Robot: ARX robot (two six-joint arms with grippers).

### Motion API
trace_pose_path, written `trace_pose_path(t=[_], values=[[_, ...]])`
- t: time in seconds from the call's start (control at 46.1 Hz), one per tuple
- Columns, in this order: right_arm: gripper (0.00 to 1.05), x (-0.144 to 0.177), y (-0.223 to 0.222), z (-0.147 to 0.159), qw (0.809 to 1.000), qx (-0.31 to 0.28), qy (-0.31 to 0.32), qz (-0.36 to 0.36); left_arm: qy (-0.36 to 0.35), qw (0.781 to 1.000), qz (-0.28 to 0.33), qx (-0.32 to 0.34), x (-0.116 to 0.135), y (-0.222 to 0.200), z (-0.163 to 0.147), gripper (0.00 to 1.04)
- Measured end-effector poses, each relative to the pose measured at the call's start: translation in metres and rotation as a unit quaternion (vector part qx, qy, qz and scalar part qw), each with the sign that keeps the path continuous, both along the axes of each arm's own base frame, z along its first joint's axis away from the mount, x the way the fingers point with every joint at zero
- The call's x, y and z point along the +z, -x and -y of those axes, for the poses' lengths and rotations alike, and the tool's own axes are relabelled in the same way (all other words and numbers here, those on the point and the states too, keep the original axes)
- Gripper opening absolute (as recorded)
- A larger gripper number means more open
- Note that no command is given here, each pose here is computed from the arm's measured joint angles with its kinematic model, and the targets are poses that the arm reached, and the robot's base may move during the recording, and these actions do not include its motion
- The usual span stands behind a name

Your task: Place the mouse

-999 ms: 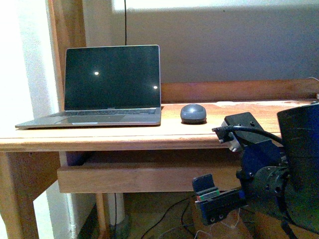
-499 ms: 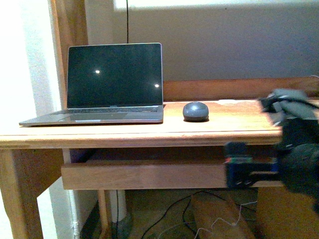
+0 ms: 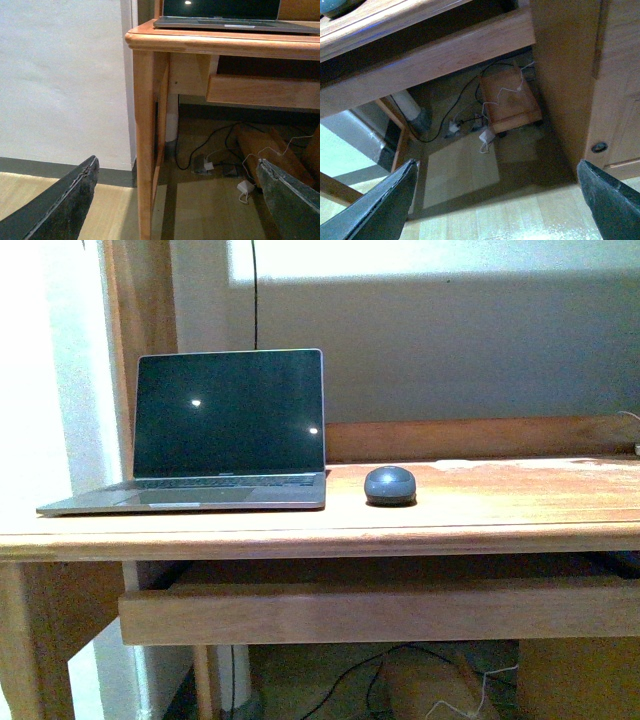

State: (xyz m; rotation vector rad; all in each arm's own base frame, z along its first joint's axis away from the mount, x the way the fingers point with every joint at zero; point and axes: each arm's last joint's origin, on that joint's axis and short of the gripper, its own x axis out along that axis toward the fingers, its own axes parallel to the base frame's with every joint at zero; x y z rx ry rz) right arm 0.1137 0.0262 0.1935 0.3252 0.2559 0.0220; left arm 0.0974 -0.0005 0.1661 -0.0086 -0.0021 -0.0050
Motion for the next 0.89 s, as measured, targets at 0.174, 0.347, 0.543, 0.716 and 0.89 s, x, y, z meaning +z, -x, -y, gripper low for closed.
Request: trace_pose_path(t=[0.174, 0.347, 0.543, 0.716, 0.89], values=[[0.88, -0.009, 0.015, 0.015, 0.997, 0.003, 0.010, 0.079, 0.000, 1.000, 0.000, 0.000, 0.000, 0.000, 0.000, 0.97], [0.61, -0.026, 0.016, 0.026, 0.985, -0.015, 0.121, 0.124, 0.000, 1.000, 0.000, 0.000, 0.000, 0.000, 0.000, 0.97], [0.23, -0.025, 0.017, 0.026, 0.980, -0.010, 0.151, 0.131, 0.000, 1.000, 0.000, 0.000, 0.000, 0.000, 0.000, 0.97], [0.03, -0.025, 0.017, 0.026, 0.979, -0.010, 0.158, 0.131, 0.000, 1.000, 0.000, 0.000, 0.000, 0.000, 0.000, 0.97], [0.13, -0.025, 0.017, 0.026, 0.979, -0.010, 0.159, 0.131, 0.000, 1.000, 0.000, 0.000, 0.000, 0.000, 0.000, 0.97]])
